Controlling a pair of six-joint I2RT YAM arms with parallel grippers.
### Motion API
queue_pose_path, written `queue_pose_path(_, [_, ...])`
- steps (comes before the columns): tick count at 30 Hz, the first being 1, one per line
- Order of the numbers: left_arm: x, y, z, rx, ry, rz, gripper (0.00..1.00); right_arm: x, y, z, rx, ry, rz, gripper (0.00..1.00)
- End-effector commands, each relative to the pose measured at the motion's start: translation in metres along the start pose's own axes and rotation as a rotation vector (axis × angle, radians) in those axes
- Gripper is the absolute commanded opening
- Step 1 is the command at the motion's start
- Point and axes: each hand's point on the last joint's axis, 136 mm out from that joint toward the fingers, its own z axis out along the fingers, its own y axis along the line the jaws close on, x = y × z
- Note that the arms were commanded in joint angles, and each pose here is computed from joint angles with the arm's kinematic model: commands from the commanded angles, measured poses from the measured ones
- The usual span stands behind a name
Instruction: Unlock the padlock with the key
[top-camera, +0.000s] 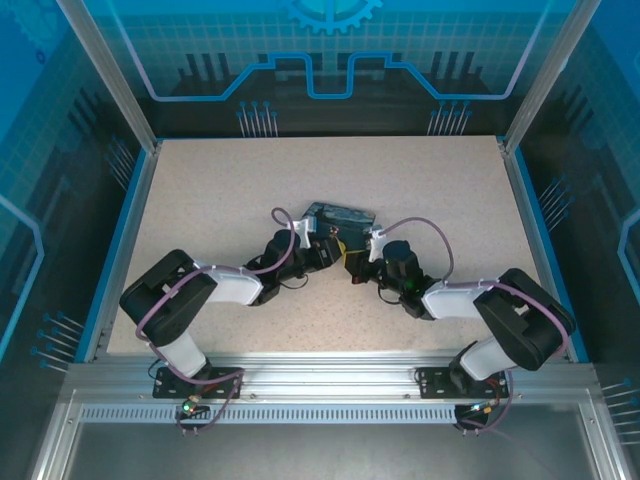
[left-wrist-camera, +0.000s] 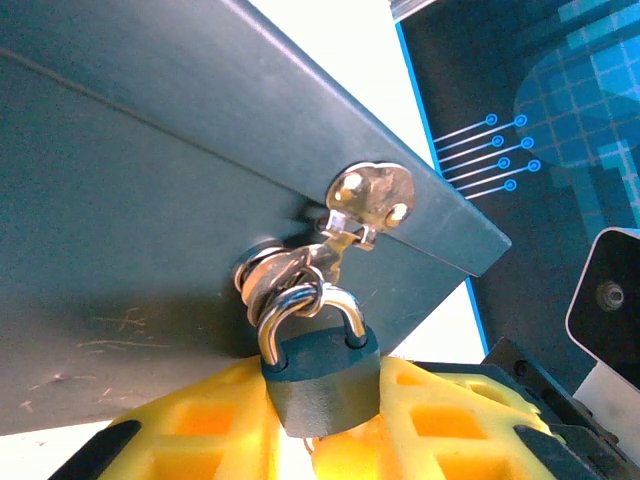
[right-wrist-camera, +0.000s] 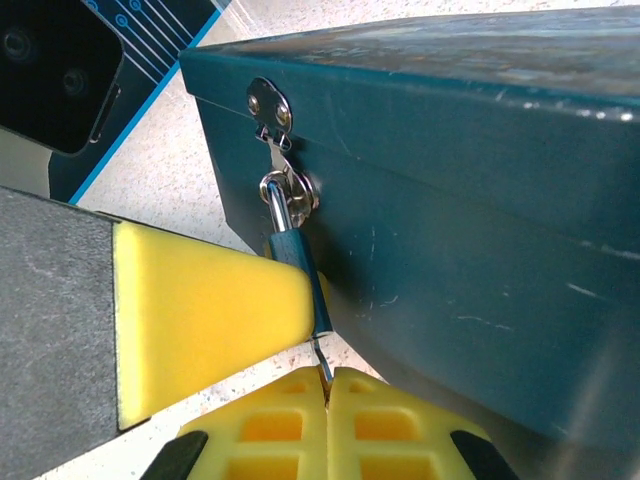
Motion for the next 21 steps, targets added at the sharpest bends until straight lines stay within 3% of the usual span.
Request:
queue_pose_path(1, [0.028,-0.012,0.007,0.057,0.114,0.013,0.25,-0.066,0.047,0.001,-0.166,-0.188,-0.029,0.01])
queue_pose_path(14, [0.04,0.008,0.017,0.023,0.138,-0.014,0.25,-0.015,0.008,0.008,-0.037,-0.098,0.065,0.0])
queue_pose_path(21, [0.044,0.021,0.019,0.004,0.137,-0.033,0.34,0.006,-0.002,0.01,-0.002,-0.059,0.107,0.0])
